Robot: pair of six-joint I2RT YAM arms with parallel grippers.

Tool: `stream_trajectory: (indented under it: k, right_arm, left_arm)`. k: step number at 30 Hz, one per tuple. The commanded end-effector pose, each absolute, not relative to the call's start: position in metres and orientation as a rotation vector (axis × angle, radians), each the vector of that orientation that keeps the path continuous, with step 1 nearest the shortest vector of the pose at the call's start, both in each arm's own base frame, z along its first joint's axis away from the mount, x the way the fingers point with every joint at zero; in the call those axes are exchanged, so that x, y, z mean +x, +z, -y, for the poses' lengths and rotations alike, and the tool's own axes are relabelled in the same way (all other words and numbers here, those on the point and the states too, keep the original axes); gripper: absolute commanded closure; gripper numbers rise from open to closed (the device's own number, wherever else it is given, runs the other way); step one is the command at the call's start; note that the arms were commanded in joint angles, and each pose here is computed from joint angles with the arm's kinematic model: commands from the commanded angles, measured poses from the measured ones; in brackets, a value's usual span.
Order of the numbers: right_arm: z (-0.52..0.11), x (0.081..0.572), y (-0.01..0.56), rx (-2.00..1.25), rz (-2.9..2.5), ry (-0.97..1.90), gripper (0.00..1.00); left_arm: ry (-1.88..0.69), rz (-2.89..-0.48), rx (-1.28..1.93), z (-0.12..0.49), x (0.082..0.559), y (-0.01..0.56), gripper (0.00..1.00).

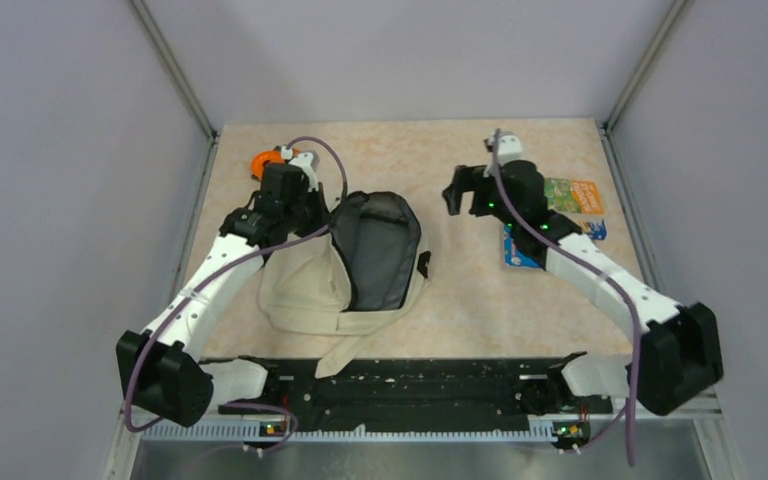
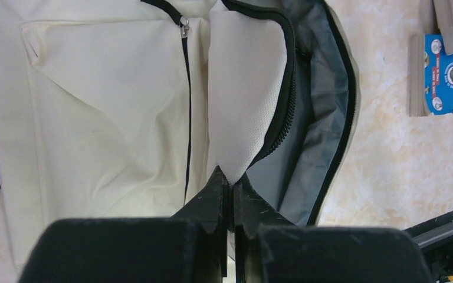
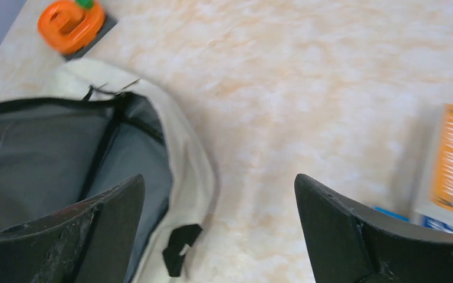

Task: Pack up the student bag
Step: Pick up the book from the center of the board.

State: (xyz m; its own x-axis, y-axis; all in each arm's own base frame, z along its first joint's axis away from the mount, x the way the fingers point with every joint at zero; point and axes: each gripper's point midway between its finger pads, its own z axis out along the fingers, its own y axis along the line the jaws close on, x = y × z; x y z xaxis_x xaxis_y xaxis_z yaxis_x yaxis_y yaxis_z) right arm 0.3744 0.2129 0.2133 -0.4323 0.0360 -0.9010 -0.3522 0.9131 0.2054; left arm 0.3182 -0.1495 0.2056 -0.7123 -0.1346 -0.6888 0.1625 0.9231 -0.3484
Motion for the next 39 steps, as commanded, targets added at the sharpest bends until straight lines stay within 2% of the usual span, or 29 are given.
stream_trajectory:
  k: [1, 10, 13, 17, 24, 28, 33, 39]
  right_arm:
    - [-0.134, 0.362, 0.208, 0.019, -1.994, 0.358, 0.05]
    - [0.034, 0.361, 0.184, 0.383, -2.031, 0.066, 0.01]
    - [0.073, 0.371, 0.173, 0.514, -2.027, 0.143, 0.01]
    - [0.113, 0.394, 0.153, 0.561, -2.051, 0.082, 0.01]
    - [0.164, 0.458, 0.157, 0.470, -2.042, 0.009, 0.01]
    - [0.177, 0.485, 0.126, 0.430, -2.170, 0.084, 0.02]
    - [0.178, 0.493, 0.087, 0.416, -2.303, 0.268, 0.04]
    - [0.162, 0.497, 0.071, 0.384, -2.300, 0.487, 0.07]
  left_arm:
    - [-0.485, -2.243, 0.030, 0.146, 0.326, 0.214, 1.00]
    - [-0.458, -2.203, 0.028, 0.139, 0.323, 0.224, 1.00]
    - [-0.462, -2.207, 0.031, 0.140, 0.323, 0.223, 1.00]
    - [-0.466, -2.227, 0.035, 0.141, 0.323, 0.218, 1.00]
    - [-0.487, -2.240, 0.045, 0.145, 0.322, 0.214, 1.00]
    - [-0.486, -2.241, 0.043, 0.145, 0.323, 0.215, 1.00]
    - [-0.458, -2.232, 0.043, 0.141, 0.323, 0.217, 1.00]
    - [-0.453, -2.236, 0.041, 0.140, 0.324, 0.215, 1.00]
